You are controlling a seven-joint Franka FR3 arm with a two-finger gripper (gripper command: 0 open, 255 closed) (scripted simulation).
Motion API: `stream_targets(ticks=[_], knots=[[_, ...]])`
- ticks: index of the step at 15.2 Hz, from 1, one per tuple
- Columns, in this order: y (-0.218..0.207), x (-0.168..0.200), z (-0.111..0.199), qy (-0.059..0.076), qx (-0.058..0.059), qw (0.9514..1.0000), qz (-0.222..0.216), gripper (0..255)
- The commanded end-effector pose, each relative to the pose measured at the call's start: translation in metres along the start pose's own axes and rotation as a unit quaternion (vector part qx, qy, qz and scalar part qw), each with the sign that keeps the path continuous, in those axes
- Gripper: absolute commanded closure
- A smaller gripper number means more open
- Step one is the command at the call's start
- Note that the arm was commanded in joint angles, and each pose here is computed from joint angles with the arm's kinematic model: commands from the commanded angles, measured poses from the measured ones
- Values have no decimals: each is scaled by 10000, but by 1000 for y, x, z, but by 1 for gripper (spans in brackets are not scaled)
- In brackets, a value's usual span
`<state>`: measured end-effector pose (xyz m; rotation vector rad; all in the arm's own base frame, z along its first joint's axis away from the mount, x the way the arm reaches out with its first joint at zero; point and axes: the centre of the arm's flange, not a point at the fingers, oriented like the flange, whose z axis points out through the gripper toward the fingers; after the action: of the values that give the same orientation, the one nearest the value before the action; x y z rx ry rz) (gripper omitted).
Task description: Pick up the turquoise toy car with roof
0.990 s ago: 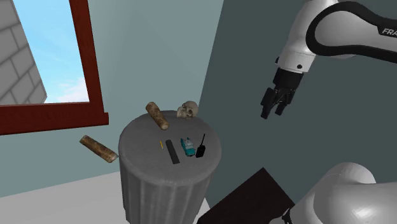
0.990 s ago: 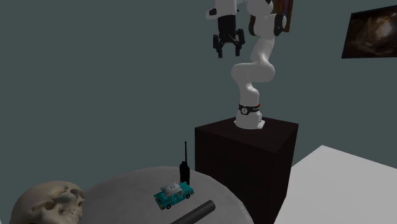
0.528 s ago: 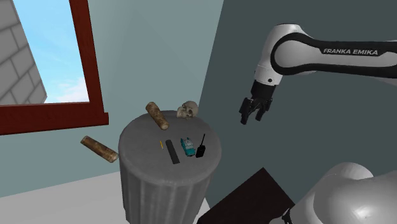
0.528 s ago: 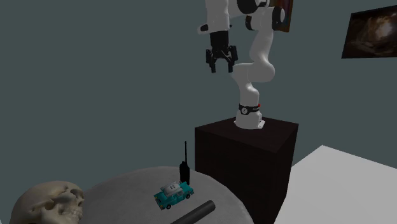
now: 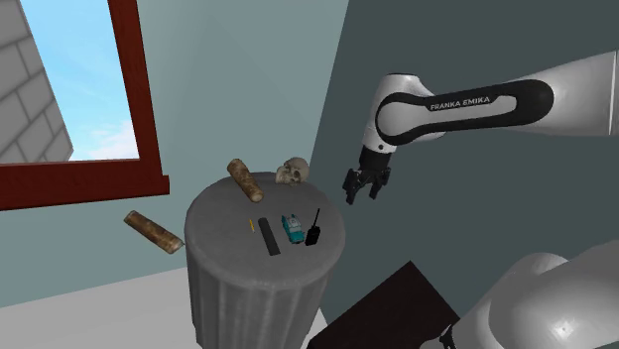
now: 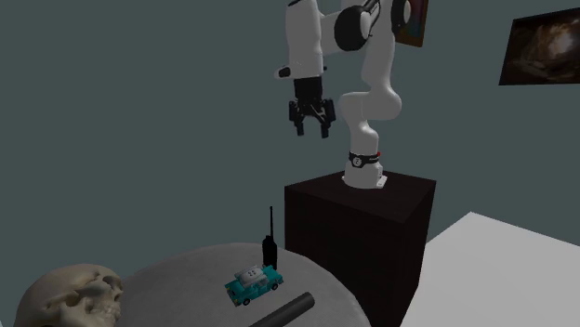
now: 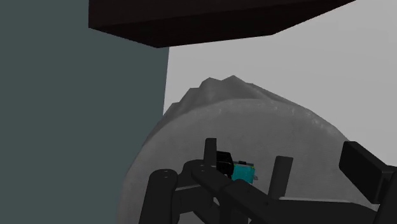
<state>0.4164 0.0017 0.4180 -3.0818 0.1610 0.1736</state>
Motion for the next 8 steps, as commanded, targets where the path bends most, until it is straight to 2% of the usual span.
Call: stream_targets(ticks=[1, 8], knots=[[-3, 20, 17, 12, -3, 10000, 20, 0], [-8, 85, 82, 20, -20, 10000, 86, 0]])
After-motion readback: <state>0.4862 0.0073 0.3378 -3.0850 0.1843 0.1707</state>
